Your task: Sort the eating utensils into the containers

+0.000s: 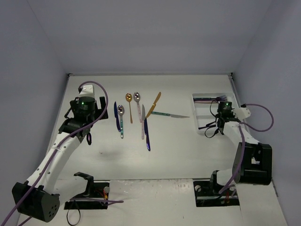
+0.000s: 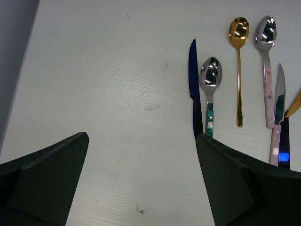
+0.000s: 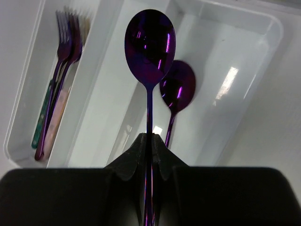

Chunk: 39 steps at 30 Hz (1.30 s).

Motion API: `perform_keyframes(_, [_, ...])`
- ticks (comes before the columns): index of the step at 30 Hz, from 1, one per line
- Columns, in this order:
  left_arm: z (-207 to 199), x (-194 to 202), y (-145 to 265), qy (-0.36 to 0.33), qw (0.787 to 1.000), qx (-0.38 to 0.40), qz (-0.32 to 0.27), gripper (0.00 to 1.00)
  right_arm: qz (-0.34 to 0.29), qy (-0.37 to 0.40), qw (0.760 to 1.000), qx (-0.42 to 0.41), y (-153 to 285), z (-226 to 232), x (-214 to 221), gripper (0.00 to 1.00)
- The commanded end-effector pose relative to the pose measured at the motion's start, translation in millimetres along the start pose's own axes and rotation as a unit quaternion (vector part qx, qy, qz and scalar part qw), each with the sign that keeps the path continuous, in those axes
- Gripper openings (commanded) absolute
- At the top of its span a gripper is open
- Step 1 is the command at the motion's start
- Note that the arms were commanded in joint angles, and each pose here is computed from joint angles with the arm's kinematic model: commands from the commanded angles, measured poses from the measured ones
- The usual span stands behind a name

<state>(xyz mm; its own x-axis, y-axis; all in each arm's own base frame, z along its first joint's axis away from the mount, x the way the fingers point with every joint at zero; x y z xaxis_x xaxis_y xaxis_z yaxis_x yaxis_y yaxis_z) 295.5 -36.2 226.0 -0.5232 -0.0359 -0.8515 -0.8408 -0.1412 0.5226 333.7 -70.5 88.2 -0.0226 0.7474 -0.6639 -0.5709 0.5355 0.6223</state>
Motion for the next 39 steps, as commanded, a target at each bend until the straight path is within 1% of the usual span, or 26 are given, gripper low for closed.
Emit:
perform_keyframes(1, [2.8,-16.6,2.6,0.017,1.0,-0.006,-0.025,0.97,-0.016,-0.071,0.997,0.013,-13.6,1.7,-12.4,0.0])
perform_keyframes(3, [3.0,-16.7,2.6,0.017,1.0,-0.006,-0.026,0.97,-0.01,-0.079,0.997,0.022,-21.3,2.0,-8.1,0.0])
perform_keyframes(5, [2.8,-15.9,2.1,0.016,1.0,-0.006,-0.024,0.97,-0.005,-0.086,0.996,0.026,-26.9,5.9,-5.6,0.04])
perform_keyframes(8, [3.2,-16.9,3.0,0.017,0.999,-0.006,-0.026,0.97,0.013,-0.09,0.995,0.026,-32.2,10.3,2.1,0.19])
perform_keyframes(10, [3.6,-17.1,3.1,0.016,0.999,-0.007,-0.027,0.97,0.027,-0.083,0.996,0.017,-31.4,14.2,5.6,0.25])
perform_keyframes(12, [3.8,-17.3,3.3,0.016,0.999,-0.008,-0.027,0.97,0.026,-0.069,0.997,-0.003,-23.5,24.3,3.2,0.33])
perform_keyframes(14, [3.5,-17.2,3.3,0.016,0.999,-0.007,-0.027,0.97,0.017,-0.033,0.999,-0.029,-11.4,36.4,-1.4,0.44])
perform_keyframes(15, [3.1,-17.4,3.4,0.016,0.999,-0.005,-0.027,0.97,0.011,-0.011,0.999,-0.045,-3.3,43.7,-4.3,0.48])
perform_keyframes(16, [2.8,-17.7,3.6,0.017,0.999,-0.004,-0.027,0.97,0.007,0.014,0.998,-0.065,6.4,53.3,-5.5,0.51])
perform_keyframes(19, [2.7,-18.0,4.0,0.017,0.999,-0.004,-0.028,0.97,-0.001,0.084,0.988,-0.132,40.3,92.1,1.9,0.55])
perform_keyframes(21, [2.2,-18.5,4.3,0.017,0.999,-0.002,-0.029,0.97,0.002,0.172,0.966,-0.193,62.0,121.5,15.5,0.57])
perform_keyframes(23, [1.7,-18.1,4.1,0.017,0.999,0.0,-0.029,0.97,0.011,0.241,0.939,-0.244,79.8,146.4,33.5,0.58])
perform_keyframes(27, [-0.2,-19.4,5.4,0.013,0.999,0.009,-0.032,0.97,0.039,0.348,0.869,-0.35,120.8,197.5,93.3,0.58])
perform_keyframes(30, [-0.5,-20.4,7.0,0.012,0.999,0.012,-0.037,0.97,0.07,0.399,0.816,-0.412,141.4,224.4,137.8,0.58])
perform_keyframes(32, [0.5,-20.9,7.4,0.012,0.999,0.011,-0.04,0.97,0.082,0.437,0.783,-0.436,148.7,237.6,170.9,0.57])
perform_keyframes(34, [1.4,-21.2,8.0,0.011,0.999,0.009,-0.042,0.97,0.09,0.451,0.754,-0.469,168.9,257.6,197.9,0.56])
perform_keyframes(35, [2.0,-21.1,8.0,0.01,0.999,0.007,-0.042,0.97,0.098,0.458,0.742,-0.48,172.6,262.9,211.6,0.55])
perform_keyframes(37, [2.9,-20.1,7.7,0.008,0.999,0.005,-0.041,0.97,0.11,0.478,0.727,-0.48,167.5,265.6,244.7,0.52])
perform_keyframes(39, [3.0,-19.4,7.0,0.008,0.999,0.004,-0.039,0.97,0.111,0.49,0.713,-0.488,171.5,272.1,265.0,0.48])
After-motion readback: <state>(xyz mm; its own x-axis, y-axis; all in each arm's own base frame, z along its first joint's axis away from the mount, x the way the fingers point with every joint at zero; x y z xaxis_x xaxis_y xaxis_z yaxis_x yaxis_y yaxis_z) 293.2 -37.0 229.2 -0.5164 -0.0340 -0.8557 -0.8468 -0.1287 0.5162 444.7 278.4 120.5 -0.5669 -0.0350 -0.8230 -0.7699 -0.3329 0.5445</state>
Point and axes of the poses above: each gripper's point midway between its finger pads, its own y axis back along the fingers, its own z axis along the line the jaws close on, x = y × z, the point moved 2 cm from there along y, back along the fingers, and after that the axes turned 3 degrees about -y, right-handed, at the moved point
